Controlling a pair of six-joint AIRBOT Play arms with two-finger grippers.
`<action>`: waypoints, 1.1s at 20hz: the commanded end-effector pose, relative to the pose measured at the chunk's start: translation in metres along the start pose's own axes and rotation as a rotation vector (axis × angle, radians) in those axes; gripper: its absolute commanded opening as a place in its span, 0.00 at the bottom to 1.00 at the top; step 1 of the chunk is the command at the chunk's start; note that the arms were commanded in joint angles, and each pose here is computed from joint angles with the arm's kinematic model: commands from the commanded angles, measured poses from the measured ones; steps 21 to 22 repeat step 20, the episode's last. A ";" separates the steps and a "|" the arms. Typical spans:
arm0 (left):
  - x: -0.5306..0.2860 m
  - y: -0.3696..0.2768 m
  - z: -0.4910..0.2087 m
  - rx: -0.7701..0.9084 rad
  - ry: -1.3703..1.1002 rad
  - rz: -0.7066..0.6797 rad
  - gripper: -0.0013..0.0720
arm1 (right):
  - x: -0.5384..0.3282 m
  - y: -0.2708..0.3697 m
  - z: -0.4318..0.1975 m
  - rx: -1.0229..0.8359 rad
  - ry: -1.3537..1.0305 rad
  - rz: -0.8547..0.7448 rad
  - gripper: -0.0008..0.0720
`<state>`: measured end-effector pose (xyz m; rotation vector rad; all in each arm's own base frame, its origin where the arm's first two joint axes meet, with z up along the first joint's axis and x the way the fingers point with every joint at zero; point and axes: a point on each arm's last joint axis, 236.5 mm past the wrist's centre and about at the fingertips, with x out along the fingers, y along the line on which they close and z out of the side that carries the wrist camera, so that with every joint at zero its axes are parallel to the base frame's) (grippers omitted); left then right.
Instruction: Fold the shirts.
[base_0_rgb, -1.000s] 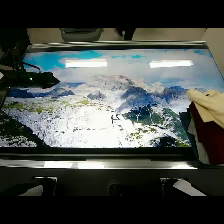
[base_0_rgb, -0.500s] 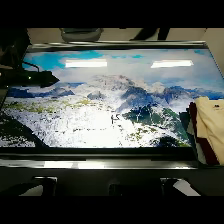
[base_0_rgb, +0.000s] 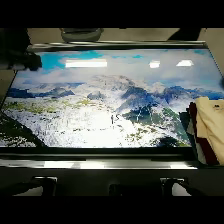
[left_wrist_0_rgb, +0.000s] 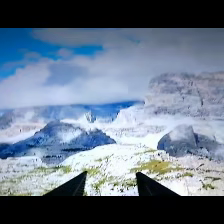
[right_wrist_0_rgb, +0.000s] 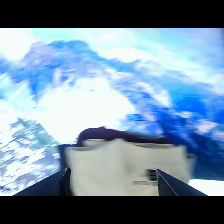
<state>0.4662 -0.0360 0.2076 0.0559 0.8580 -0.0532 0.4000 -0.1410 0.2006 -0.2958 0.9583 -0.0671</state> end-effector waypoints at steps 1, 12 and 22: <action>0.034 -0.004 -0.135 -0.024 0.517 0.037 0.77 | 0.044 0.148 -0.035 -0.186 0.269 0.321 0.85; 0.058 -0.023 -0.216 -0.150 0.464 0.006 0.76 | 0.064 0.192 -0.077 -0.216 0.401 0.429 0.85; 0.058 -0.023 -0.216 -0.150 0.464 0.006 0.76 | 0.064 0.192 -0.077 -0.216 0.401 0.429 0.85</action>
